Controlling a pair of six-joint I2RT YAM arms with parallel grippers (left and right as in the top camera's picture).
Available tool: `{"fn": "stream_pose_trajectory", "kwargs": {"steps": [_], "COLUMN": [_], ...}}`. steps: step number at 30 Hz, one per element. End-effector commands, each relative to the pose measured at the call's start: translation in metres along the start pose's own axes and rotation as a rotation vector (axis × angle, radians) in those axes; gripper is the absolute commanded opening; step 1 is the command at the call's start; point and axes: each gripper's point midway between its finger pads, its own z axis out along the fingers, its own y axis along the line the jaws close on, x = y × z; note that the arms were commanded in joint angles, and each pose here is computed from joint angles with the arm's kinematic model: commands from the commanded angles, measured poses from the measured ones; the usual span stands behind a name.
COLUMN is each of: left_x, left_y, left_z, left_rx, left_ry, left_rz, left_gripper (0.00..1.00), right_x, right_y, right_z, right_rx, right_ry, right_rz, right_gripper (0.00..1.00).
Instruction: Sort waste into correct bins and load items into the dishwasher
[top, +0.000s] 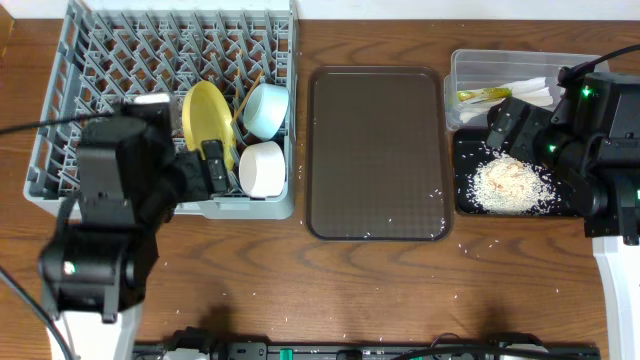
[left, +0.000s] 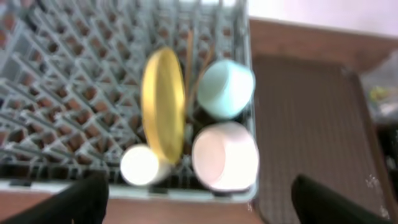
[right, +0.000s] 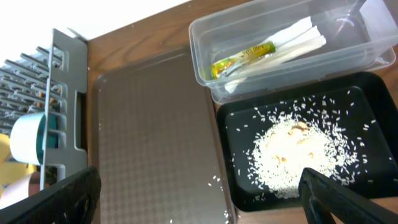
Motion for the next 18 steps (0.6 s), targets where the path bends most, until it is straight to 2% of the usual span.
{"fn": "stream_pose_trajectory", "kwargs": {"steps": [1, 9, 18], "left_x": [0.012, 0.045, 0.089], "left_y": [0.023, 0.055, 0.067], "left_z": [-0.005, -0.001, 0.024], "left_rx": [-0.054, -0.108, -0.118], "left_ry": [-0.101, -0.391, -0.561], "left_rz": [-0.037, -0.074, -0.025], "left_gripper": [0.96, 0.97, 0.97], "right_x": [-0.004, -0.004, -0.004], "right_y": [-0.002, -0.002, -0.002], "right_z": [-0.002, -0.002, -0.002], "right_rx": [0.013, 0.013, 0.013], "right_ry": [-0.014, -0.014, -0.014], "right_rz": [0.016, 0.016, 0.016], "right_gripper": [0.99, 0.99, 0.99]}}
